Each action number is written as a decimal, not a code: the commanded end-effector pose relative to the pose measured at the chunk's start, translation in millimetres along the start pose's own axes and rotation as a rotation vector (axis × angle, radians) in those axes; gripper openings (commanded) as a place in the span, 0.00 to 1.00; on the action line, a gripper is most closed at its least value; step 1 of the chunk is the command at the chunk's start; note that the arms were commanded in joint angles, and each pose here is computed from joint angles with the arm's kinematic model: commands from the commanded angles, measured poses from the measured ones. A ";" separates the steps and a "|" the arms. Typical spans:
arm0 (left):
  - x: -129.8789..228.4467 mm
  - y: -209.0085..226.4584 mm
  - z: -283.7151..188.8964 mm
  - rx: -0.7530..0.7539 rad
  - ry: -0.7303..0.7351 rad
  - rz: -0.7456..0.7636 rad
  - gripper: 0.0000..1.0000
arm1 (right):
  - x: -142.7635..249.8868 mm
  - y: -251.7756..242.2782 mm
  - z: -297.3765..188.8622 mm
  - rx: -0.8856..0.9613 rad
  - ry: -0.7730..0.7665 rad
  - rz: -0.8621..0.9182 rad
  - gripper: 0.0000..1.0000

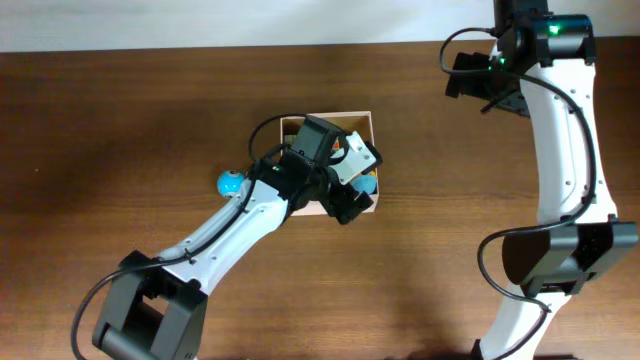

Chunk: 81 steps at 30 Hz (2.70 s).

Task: Pack container
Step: 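Carry the duck right into the pink box and release it, then withdraw the left gripper and move it over the blue ball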

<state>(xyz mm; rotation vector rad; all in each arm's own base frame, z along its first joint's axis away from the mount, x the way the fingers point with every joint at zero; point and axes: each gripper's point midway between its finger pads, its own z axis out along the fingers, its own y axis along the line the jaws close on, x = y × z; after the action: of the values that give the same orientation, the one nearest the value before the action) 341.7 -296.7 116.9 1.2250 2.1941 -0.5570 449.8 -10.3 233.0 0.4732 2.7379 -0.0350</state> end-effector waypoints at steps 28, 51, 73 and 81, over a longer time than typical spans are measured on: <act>-23.4 64.3 1.2 -0.271 0.012 -0.091 1.00 | -5.1 0.2 -19.8 -0.017 -0.050 0.012 0.99; 23.8 70.8 48.1 -0.253 0.155 -0.123 1.00 | -5.1 0.2 -19.8 -0.017 -0.050 0.012 0.99; -50.8 62.0 -126.2 -0.422 -0.104 -0.270 0.99 | -5.2 0.1 -19.7 -0.016 -0.050 0.012 0.99; 42.4 116.7 -164.2 -0.641 0.072 -0.711 0.99 | -5.2 0.1 -19.7 -0.016 -0.050 0.012 0.99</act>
<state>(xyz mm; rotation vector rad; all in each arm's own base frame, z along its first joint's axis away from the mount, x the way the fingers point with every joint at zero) 376.3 -156.3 221.7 0.4205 2.4498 -0.1054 449.9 -10.3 233.0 0.4737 2.7374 -0.0348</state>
